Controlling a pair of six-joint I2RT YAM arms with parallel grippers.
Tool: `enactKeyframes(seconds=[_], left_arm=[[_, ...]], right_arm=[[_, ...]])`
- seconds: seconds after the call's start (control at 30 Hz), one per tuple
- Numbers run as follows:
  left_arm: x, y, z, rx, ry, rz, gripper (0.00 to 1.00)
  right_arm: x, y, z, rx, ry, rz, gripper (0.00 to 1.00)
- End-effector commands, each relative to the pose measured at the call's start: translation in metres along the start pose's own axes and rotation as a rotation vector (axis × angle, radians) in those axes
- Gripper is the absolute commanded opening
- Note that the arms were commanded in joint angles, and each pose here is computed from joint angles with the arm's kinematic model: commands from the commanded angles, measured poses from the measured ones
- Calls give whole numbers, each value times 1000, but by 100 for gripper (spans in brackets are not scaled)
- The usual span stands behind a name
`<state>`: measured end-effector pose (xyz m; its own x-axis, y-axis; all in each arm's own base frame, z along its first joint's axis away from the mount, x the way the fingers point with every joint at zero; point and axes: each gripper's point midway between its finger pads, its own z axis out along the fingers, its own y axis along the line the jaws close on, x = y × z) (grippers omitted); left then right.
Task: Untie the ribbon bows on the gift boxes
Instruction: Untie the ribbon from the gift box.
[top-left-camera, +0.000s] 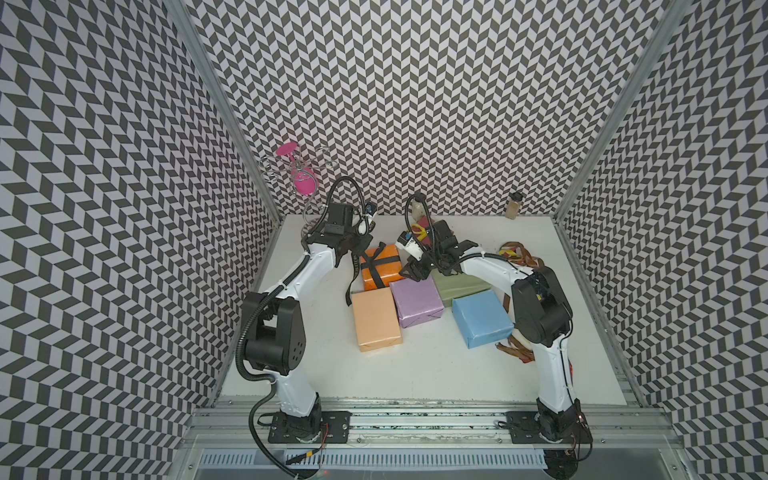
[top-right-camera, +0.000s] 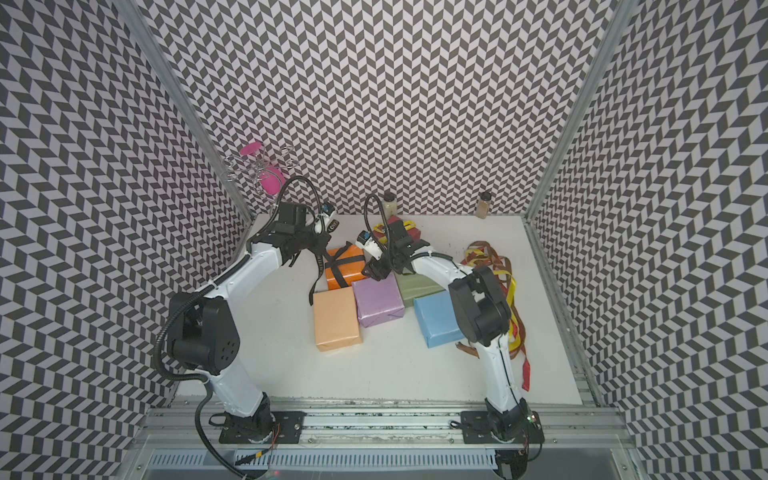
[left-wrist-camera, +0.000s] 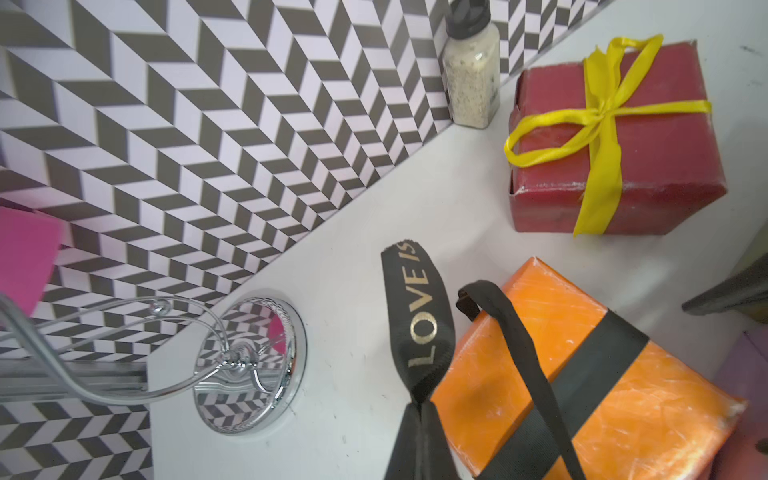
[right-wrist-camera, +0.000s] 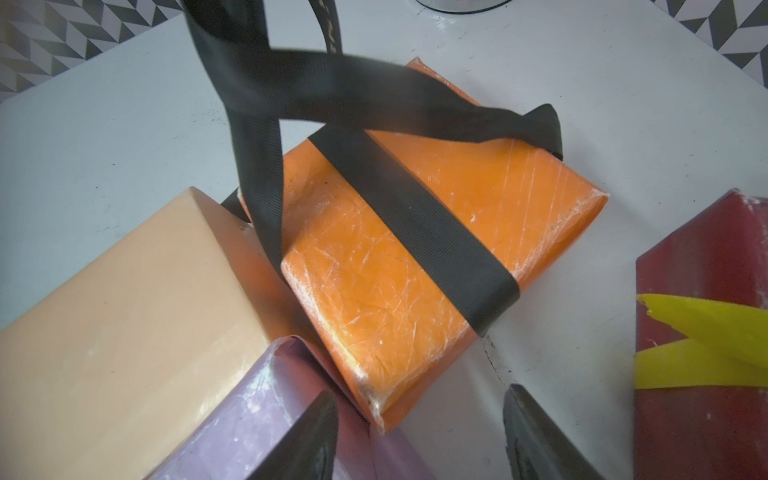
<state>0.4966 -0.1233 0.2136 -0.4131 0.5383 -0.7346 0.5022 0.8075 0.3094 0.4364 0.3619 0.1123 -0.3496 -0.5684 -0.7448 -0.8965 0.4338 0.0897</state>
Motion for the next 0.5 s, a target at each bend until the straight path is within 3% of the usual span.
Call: enactKeyframes(seconds=[0.0,0.23,0.47], left_arm=[[-12,14,-13,-63,-45,-7,0],[7,27,-15,-118,-8,-37,0],[25,69,-25,-188,6,-138,2]], right_arm=[[-20,6,-15,8,-50,-32,63],[-18,7,-15,5,-48,-31,64],[-17,7,-15,4,-48,-32,64]])
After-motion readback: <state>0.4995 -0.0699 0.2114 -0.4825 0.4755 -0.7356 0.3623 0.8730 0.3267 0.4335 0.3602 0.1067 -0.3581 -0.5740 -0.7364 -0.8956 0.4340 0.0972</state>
